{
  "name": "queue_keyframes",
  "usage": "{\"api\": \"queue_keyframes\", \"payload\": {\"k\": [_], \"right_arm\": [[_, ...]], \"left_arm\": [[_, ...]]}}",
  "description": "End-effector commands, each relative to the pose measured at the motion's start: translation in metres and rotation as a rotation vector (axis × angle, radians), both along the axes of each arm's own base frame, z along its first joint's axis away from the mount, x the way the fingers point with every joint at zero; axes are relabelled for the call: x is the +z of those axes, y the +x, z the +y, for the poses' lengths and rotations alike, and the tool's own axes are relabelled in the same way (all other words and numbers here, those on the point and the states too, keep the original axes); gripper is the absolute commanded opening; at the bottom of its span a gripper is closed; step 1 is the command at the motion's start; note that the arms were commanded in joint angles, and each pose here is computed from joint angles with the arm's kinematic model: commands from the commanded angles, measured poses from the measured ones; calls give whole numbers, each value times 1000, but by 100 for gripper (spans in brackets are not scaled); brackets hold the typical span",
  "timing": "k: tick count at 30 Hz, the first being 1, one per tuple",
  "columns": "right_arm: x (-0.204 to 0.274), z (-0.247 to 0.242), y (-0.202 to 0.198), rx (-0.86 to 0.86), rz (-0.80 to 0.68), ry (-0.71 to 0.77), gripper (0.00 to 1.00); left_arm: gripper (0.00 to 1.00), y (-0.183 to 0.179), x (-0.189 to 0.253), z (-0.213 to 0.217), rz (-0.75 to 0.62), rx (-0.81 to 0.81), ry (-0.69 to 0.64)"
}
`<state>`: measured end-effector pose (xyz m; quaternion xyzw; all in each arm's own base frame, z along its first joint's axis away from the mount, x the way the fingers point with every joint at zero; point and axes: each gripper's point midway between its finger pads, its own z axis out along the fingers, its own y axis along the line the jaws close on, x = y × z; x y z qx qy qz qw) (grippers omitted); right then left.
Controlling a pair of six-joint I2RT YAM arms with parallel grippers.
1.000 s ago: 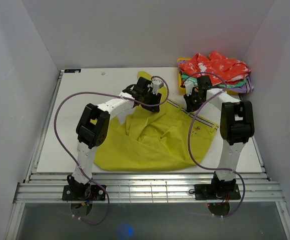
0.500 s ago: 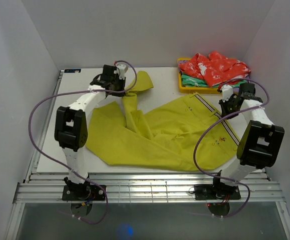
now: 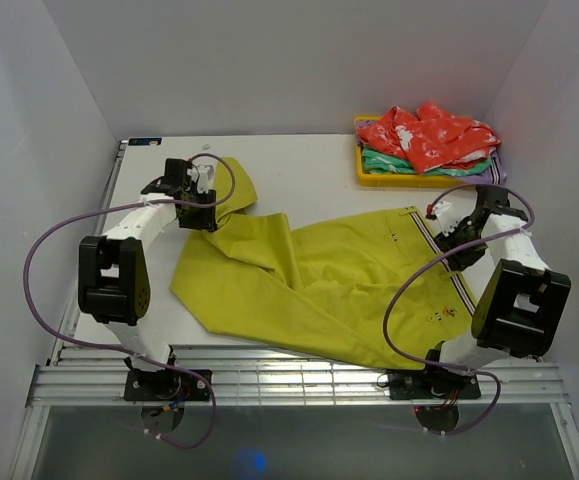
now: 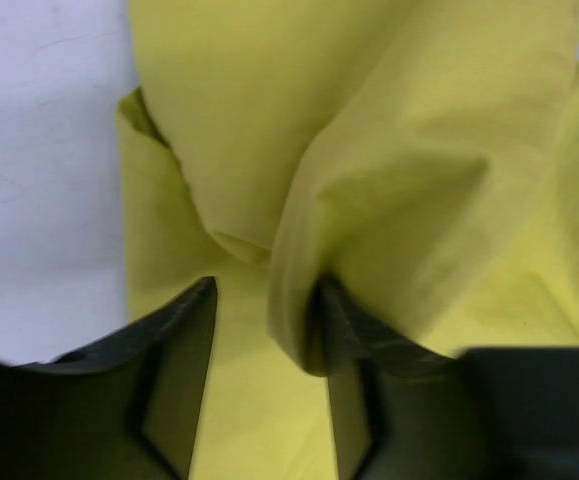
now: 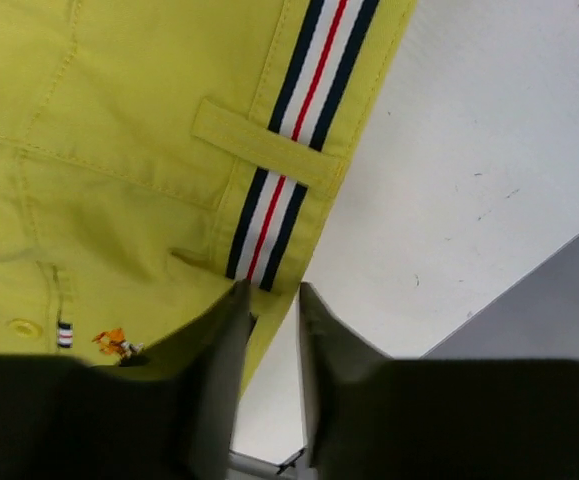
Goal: Fold and stack the trousers
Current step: Flatten the trousers out
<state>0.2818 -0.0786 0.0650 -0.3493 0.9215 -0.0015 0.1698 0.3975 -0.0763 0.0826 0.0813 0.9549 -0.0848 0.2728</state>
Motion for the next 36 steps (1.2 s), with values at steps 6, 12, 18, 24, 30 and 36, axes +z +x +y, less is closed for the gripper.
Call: {"api": "queue_keyframes", "payload": {"k": [6, 12, 18, 24, 30, 36], "right_arm": [[75, 18, 91, 21, -169, 111, 74], [51, 25, 146, -99, -152, 116, 75], [2, 32, 154, -184, -18, 186, 75], [-21, 44, 148, -228, 27, 247, 76], [-40, 47, 143, -265, 80, 265, 57], [-52, 34, 143, -303, 91, 198, 47]], "left_arm": [[70, 2, 58, 35, -93, -100, -17], [71, -12, 23, 81, 2, -141, 51], [69, -11, -15, 88, 63, -261, 12], [68, 37, 2, 62, -29, -289, -161], [61, 76, -18, 54, -16, -258, -234], [41, 85, -24, 43, 7, -290, -274]]}}
